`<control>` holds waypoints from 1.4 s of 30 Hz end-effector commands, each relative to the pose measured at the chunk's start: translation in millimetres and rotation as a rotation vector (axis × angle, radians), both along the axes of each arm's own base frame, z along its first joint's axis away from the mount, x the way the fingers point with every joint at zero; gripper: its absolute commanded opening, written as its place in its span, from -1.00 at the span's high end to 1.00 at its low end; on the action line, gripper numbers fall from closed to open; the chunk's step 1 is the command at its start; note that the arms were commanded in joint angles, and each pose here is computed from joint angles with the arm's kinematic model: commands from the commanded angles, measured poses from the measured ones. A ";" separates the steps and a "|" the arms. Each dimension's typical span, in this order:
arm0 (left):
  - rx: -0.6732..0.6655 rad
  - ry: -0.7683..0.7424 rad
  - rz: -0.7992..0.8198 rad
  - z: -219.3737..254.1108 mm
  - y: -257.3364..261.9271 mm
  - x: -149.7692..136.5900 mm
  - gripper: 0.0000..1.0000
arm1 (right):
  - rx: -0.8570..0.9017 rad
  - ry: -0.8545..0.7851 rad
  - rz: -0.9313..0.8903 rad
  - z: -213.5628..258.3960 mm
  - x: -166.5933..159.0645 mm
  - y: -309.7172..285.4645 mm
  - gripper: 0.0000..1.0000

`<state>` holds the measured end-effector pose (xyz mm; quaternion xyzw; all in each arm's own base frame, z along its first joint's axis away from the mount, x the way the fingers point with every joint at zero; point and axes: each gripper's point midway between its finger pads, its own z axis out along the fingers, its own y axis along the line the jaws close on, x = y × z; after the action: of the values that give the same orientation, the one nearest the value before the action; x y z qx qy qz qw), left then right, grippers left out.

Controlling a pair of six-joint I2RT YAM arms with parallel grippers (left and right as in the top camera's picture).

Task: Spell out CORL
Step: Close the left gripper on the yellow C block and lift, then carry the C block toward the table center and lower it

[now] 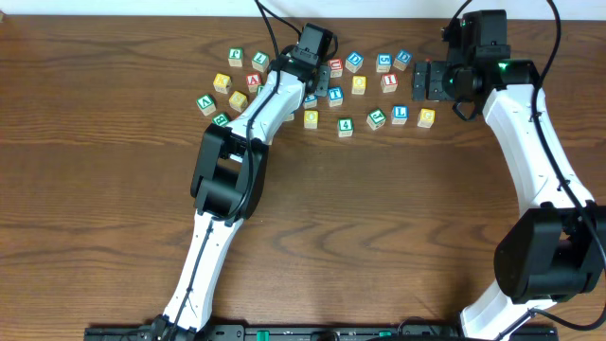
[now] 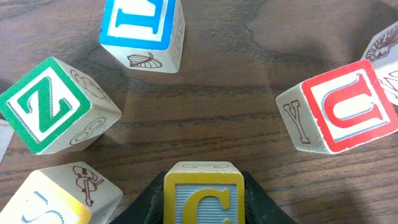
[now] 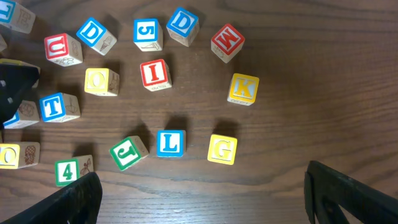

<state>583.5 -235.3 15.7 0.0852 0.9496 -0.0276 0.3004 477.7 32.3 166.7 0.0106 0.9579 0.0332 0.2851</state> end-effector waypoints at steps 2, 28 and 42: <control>-0.029 -0.082 0.007 49.3 -1.9 8.7 0.47 | 0.001 -0.021 -0.026 9.4 2.6 -6.8 -0.98; -0.002 0.261 0.123 220.5 72.2 -188.4 0.55 | 0.001 -0.018 -0.026 9.0 2.0 -6.8 -0.99; 0.104 0.507 0.132 83.2 42.8 -250.7 0.55 | 0.001 -0.017 -0.026 8.8 1.8 -6.8 -0.99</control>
<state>340.8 -199.5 122.3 0.0604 0.9961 0.0126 0.0635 476.9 32.2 166.2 0.0106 0.9584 0.0331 0.2833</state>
